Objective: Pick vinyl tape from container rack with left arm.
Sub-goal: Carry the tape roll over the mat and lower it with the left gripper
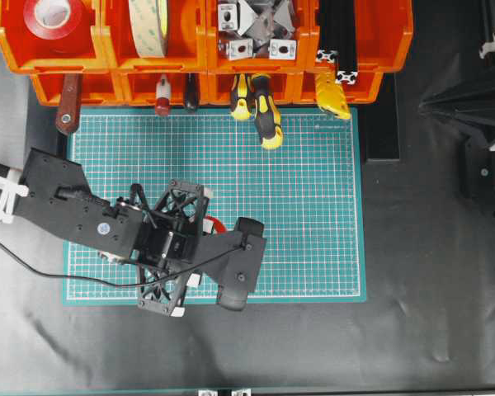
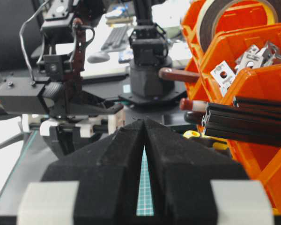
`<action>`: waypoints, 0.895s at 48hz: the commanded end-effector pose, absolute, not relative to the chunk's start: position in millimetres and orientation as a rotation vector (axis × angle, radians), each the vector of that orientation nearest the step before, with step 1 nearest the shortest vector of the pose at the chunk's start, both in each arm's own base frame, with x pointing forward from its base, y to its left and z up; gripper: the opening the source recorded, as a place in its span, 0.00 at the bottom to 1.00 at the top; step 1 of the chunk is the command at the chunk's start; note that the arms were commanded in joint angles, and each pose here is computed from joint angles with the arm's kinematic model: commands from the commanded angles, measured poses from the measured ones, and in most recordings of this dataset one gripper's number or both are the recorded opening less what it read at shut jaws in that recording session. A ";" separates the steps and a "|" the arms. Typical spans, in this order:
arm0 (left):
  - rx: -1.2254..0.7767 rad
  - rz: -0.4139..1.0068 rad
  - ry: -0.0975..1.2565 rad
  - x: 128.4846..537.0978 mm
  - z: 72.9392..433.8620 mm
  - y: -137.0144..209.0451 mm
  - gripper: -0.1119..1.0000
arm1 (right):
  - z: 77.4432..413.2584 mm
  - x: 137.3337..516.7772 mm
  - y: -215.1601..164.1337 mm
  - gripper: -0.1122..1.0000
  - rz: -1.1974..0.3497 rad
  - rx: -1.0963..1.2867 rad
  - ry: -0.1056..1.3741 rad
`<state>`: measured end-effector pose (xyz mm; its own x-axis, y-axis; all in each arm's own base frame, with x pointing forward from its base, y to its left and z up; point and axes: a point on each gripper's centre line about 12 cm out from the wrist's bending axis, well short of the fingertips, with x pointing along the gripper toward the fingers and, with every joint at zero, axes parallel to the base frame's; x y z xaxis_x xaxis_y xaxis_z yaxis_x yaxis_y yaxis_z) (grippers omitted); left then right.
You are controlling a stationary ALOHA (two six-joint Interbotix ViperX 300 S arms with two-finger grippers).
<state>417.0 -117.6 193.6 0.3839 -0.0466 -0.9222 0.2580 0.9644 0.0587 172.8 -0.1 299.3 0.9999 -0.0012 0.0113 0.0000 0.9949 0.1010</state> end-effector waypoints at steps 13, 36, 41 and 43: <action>0.196 -0.187 1.128 419.6 205.6 -112.6 0.26 | 311.9 174.1 0.1 0.10 0.002 0.100 -0.039; 0.186 -0.162 1.160 419.0 206.1 -102.5 0.92 | 309.7 174.1 0.2 0.10 0.002 0.101 -0.020; 0.184 -0.161 1.162 417.9 207.8 -102.3 0.91 | 309.7 174.1 0.2 0.10 0.002 0.101 -0.020; 0.186 -0.161 1.160 417.9 208.4 -102.2 0.91 | 309.7 174.1 0.2 0.10 0.002 0.103 -0.020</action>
<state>415.9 -103.3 191.1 0.3498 -0.0229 -0.9365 0.2261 0.9722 0.0607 172.8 -0.1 297.3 1.0000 -0.0008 -0.0055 0.0013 0.9950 0.0995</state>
